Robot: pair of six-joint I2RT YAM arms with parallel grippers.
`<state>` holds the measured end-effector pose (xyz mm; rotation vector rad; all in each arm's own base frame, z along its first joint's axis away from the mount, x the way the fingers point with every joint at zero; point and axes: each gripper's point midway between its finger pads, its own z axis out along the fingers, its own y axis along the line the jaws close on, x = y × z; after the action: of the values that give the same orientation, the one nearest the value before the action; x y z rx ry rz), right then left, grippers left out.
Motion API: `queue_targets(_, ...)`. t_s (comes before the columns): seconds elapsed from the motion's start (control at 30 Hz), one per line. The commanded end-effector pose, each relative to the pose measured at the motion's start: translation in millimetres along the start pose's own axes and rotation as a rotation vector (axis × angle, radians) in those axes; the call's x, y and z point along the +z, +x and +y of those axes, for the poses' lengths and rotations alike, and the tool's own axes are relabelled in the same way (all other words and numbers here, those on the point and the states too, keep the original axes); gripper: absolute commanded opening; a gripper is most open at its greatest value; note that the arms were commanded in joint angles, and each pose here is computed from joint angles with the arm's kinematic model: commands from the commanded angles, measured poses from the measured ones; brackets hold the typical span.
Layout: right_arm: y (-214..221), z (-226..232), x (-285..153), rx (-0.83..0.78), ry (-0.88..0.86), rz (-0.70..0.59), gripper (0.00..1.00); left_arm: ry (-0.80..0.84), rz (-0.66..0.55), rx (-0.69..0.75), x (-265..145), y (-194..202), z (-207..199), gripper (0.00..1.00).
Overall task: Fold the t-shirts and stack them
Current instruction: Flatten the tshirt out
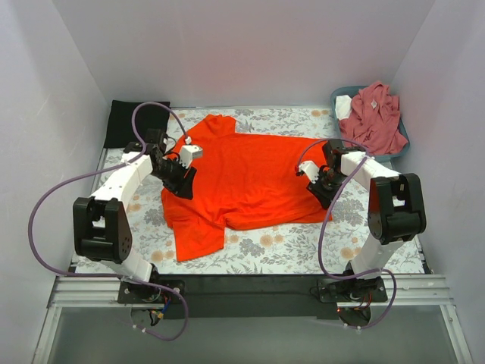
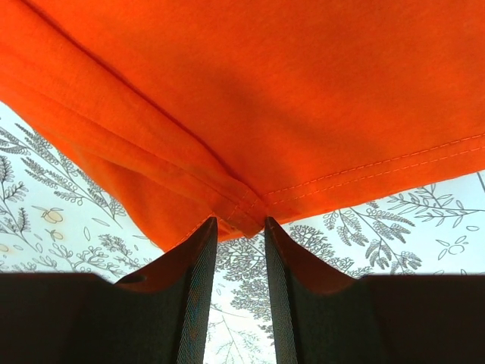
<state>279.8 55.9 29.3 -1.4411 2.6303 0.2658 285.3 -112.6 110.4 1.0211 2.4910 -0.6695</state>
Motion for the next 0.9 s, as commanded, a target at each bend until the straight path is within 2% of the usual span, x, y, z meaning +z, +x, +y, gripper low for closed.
queue_targets(0.0,-5.0,4.4,-5.5,-0.013,-0.039,-0.014,0.38,0.013,-0.047,0.011,-4.6,-12.8,2.0,0.41)
queue_targets(0.07,-5.3,3.9,-5.7,-0.01,-0.042,-0.014,0.31,0.009,-0.049,0.01,-4.1,-13.0,3.4,0.41)
queue_targets(0.2,-9.7,3.9,-17.0,-0.015,-0.026,-0.034,0.02,-0.009,-0.042,-0.011,-2.9,-9.6,8.5,0.41)
queue_targets(0.3,-14.0,9.7,-36.7,-0.028,-0.005,-0.072,0.01,-0.042,-0.053,-0.079,-3.7,-7.4,25.4,0.4)
queue_targets(0.47,7.6,34.4,-59.0,-0.072,0.017,-0.07,0.01,-0.059,-0.045,-0.181,-8.6,1.6,46.2,0.37)
queue_targets(0.73,78.6,77.6,-38.6,-0.151,0.029,0.058,0.01,-0.038,-0.059,-0.222,-15.0,9.0,42.4,0.36)
queue_targets(0.8,88.0,81.7,-35.8,-0.164,0.035,0.075,0.01,0.004,-0.081,-0.154,-21.7,7.9,29.7,0.34)
queue_targets(0.83,93.6,85.3,-32.4,-0.174,0.024,0.089,0.08,0.034,-0.072,-0.146,-25.2,12.3,18.8,0.33)
queue_targets(0.87,95.4,85.1,-32.6,-0.175,0.028,0.096,0.27,0.038,-0.093,-0.112,-33.4,8.8,10.5,0.33)
